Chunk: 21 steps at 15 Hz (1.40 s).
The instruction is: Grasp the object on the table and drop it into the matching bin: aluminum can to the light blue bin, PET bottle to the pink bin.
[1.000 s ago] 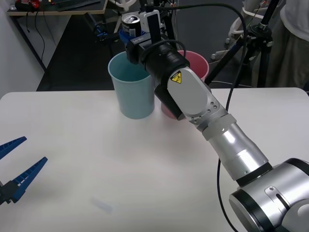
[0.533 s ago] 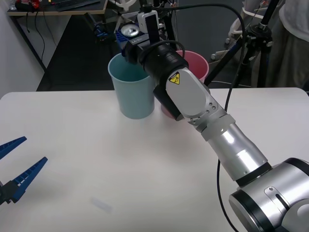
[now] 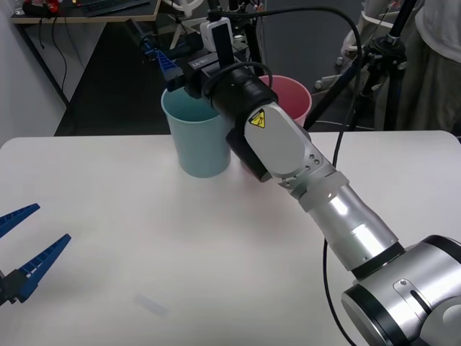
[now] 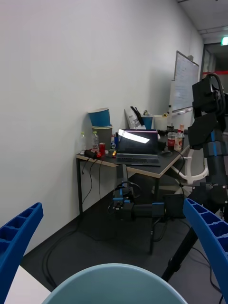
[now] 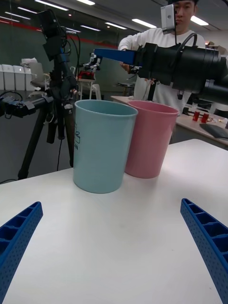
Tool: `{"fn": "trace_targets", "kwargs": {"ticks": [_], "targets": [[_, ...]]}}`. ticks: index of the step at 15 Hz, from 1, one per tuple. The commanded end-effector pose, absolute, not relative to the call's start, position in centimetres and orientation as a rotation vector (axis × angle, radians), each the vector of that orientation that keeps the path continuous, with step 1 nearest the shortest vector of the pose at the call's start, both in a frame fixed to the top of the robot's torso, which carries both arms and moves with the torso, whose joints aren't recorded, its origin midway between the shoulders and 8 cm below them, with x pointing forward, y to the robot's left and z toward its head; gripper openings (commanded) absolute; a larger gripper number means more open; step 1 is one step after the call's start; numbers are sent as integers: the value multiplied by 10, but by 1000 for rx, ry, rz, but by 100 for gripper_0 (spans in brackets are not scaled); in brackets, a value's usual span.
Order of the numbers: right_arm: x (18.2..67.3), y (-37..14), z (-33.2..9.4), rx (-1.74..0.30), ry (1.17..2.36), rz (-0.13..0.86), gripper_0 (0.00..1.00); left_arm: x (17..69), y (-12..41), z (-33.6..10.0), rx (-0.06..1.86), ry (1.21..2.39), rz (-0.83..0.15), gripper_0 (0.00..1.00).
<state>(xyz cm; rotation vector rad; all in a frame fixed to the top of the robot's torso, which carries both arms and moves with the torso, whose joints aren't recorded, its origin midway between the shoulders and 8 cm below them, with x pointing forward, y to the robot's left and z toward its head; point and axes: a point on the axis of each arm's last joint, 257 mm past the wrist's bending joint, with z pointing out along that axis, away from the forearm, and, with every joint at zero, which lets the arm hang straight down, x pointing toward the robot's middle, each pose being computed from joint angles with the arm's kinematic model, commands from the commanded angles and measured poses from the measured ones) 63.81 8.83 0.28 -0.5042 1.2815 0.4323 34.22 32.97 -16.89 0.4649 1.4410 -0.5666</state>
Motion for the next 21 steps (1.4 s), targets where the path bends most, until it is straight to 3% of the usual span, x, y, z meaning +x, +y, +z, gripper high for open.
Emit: {"fn": "trace_targets", "kwargs": {"ticks": [1,10,13,21], "targets": [[633,87,6,-503,1268,439,100,342,330,-169,465,1441,-567,100],[545,24,-22,-571,1213,469,100,342,330,-169,465,1441,-567,100],[508,-10,-42,-605,1256,515,100,342,330,-169,465,1441,-567,100],[431,-116,-92,-793,1315,525,100,342,330,-169,465,1441,-567,100]]}}
